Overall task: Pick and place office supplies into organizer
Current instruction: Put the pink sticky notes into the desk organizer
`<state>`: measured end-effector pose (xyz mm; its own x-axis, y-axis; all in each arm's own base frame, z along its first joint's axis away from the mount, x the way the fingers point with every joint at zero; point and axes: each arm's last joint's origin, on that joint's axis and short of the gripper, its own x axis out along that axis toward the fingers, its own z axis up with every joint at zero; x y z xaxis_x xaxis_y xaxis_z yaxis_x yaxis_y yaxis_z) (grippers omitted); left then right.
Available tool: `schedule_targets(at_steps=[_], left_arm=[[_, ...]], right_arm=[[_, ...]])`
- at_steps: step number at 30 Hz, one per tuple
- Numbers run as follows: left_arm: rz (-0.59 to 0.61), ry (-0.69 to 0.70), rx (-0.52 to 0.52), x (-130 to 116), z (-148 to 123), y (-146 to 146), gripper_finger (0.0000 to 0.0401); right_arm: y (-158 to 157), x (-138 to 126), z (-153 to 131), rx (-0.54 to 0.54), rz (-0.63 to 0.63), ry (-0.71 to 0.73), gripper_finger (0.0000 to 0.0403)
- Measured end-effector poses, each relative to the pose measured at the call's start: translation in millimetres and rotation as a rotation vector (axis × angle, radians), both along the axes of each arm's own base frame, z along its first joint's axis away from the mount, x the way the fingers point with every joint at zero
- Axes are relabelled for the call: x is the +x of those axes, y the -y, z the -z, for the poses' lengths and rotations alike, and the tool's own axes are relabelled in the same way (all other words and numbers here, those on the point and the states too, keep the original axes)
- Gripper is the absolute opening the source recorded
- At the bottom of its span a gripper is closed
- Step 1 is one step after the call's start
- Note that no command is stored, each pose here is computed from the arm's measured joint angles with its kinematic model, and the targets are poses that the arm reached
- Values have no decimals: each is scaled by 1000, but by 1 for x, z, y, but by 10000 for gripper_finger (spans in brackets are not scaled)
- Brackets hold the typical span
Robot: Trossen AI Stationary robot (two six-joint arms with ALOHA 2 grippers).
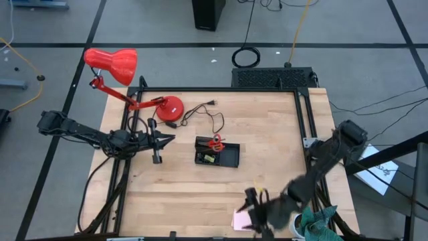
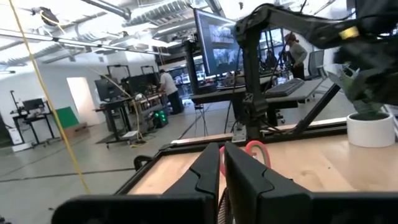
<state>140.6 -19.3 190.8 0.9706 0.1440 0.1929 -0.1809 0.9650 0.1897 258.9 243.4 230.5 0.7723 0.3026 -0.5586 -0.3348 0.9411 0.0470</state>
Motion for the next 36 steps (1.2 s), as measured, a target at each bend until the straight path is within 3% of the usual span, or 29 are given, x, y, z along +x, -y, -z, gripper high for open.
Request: schedule_targets(at_steps=[5,13,24,36], left_arm=[[8,6,-41,0,0,0,29],[31,23,-155,0,0,0,7],[35,-57,-194,1,8,0,27],[28,-115,-163,2,14,0,6]], right_arm=[[-39,-2,-1,-129,66,-19,257],[-70,1,29,-132,102,-128,254],[-74,8,69,-239,196,-130,254],[-83,7,84,-322,150,-155,253]])
